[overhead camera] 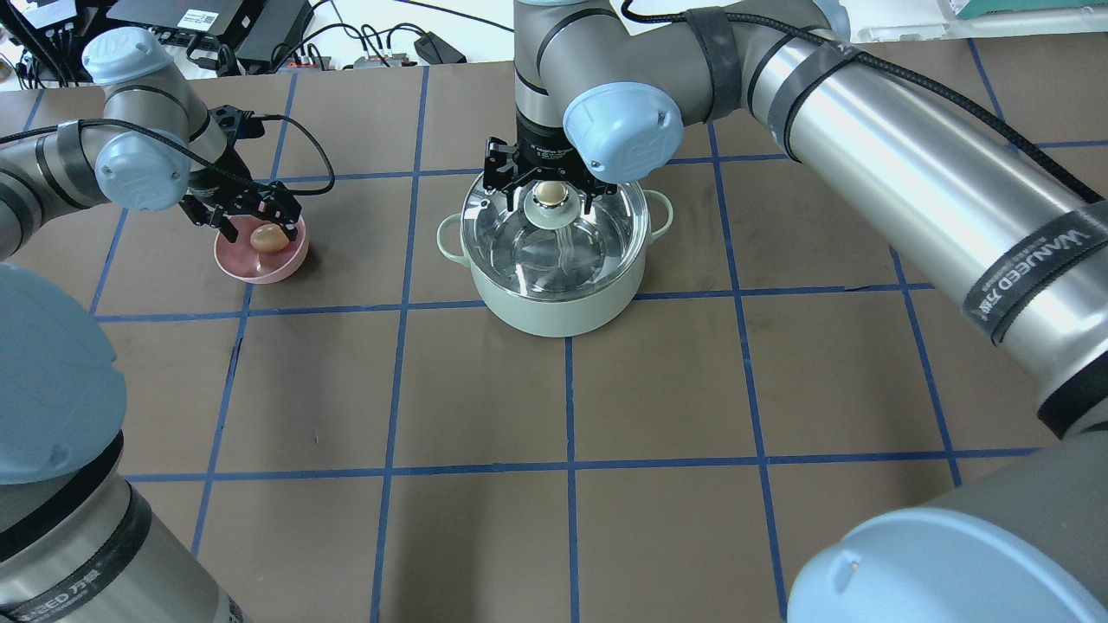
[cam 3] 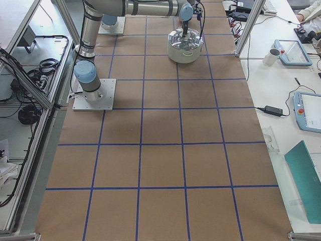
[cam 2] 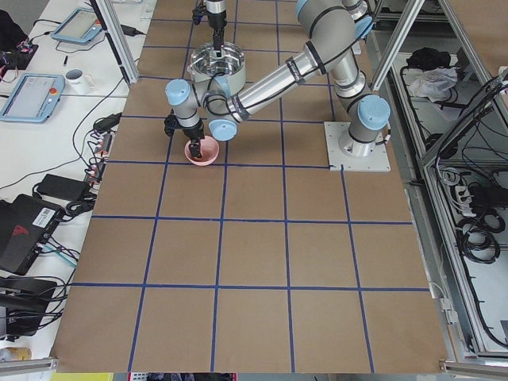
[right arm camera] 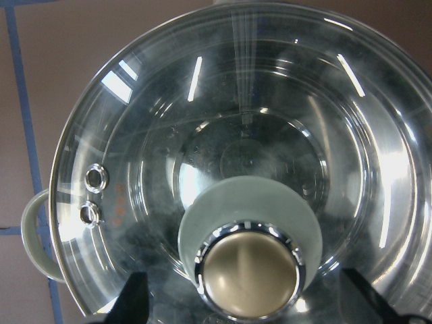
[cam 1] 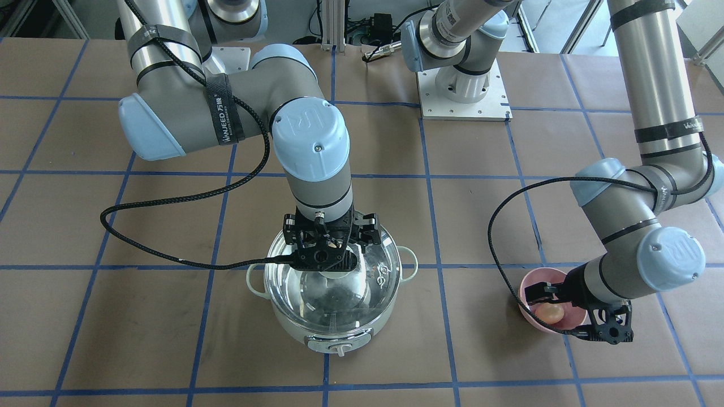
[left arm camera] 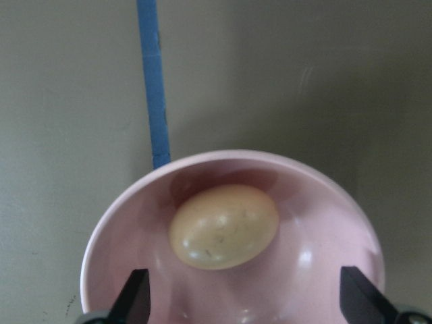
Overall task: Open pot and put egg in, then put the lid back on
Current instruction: 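Grasp the lid knob with the right gripper while the left gripper lowers toward the egg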
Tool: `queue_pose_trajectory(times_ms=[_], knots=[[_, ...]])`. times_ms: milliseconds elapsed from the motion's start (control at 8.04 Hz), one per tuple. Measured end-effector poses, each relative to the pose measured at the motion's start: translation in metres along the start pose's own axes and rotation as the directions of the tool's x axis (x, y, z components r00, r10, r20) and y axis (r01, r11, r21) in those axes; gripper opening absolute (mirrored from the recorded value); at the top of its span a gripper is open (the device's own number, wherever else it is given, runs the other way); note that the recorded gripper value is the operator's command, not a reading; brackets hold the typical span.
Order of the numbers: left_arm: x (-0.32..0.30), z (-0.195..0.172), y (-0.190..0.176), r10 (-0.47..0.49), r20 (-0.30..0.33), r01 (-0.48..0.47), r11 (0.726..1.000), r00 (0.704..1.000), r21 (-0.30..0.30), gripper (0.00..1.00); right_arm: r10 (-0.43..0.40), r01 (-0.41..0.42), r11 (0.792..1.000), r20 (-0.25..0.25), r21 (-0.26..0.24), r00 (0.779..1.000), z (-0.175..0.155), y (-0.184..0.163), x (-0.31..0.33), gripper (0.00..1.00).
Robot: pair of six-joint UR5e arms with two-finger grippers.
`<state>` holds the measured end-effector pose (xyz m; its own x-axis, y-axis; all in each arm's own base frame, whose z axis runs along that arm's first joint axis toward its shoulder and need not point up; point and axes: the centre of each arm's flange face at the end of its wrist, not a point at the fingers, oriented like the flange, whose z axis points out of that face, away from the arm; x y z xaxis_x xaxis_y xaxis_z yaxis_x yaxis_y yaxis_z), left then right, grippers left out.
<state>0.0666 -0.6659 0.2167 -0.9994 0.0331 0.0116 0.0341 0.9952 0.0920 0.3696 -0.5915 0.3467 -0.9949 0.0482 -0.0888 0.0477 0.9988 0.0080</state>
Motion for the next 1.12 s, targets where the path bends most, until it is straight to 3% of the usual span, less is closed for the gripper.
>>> queue_pose_trajectory(times_ms=[373,622,1119], knots=[[-0.001,0.003,0.0,0.0,0.001,0.0,1.0,1.0,-0.005,0.99,-0.011,0.011,1.0,0.0,0.0,1.0,0.0,-0.001,0.0,0.61],[-0.001,0.005,0.0,0.0,0.0,0.0,1.0,1.0,-0.008,0.94,-0.021,0.021,1.0,0.001,0.003,1.0,-0.002,0.0,0.0,0.45],[-0.001,0.007,-0.001,-0.001,-0.003,0.001,1.0,1.0,-0.011,0.94,-0.033,0.033,0.999,0.005,0.016,0.999,-0.016,0.004,0.001,0.44]])
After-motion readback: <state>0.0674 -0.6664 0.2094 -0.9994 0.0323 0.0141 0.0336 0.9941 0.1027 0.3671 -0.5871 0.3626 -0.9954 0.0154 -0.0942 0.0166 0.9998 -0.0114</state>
